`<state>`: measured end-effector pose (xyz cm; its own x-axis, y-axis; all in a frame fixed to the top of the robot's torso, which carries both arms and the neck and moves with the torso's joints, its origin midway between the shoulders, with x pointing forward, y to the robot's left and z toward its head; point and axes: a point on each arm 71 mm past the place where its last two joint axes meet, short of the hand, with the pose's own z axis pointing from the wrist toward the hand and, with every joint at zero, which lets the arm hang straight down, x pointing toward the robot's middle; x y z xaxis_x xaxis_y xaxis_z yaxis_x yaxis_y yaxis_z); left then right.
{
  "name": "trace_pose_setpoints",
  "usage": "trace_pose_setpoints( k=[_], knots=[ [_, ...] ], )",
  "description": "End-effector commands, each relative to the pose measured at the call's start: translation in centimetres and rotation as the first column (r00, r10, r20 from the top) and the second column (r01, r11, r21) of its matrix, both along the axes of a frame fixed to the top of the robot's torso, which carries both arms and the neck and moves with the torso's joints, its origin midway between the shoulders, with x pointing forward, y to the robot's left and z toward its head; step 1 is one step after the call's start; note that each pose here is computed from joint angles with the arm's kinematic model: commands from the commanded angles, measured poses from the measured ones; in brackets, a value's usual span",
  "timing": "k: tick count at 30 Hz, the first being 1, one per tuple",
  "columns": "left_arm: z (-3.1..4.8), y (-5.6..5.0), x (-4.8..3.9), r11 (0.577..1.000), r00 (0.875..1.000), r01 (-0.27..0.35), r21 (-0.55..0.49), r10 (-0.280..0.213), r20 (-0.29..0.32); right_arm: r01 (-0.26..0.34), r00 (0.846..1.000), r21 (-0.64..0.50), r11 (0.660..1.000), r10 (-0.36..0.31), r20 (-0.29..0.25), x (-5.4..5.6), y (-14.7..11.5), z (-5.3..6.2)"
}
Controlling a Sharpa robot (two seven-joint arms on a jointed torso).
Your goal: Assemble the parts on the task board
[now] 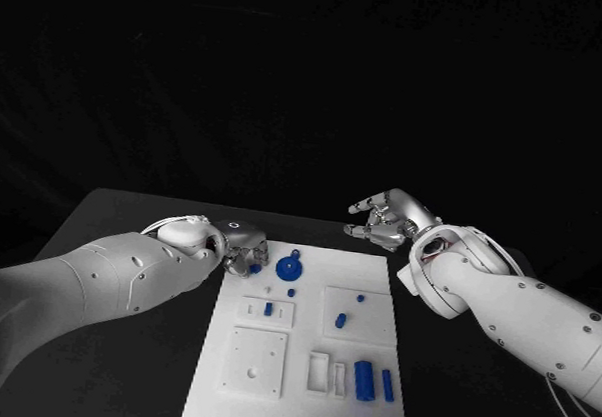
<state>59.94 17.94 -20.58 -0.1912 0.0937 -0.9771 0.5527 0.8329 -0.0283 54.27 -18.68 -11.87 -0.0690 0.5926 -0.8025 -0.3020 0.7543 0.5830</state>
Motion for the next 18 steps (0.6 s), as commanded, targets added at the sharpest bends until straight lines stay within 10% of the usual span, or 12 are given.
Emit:
trace_pose_setpoints(
  k=[1,18],
  knots=[
    [-1.23,0.0,-0.26,0.999,0.999,0.002,0.048,0.001,-0.045,-0.012,1.0,-0.007,1.0,0.012,-0.005,-0.03,0.15,-0.07],
    [-1.83,0.06,-0.14,0.997,0.998,-0.004,0.083,0.009,-0.057,-0.012,1.0,-0.009,1.0,0.011,-0.006,-0.05,0.02,-0.07]
  ],
)
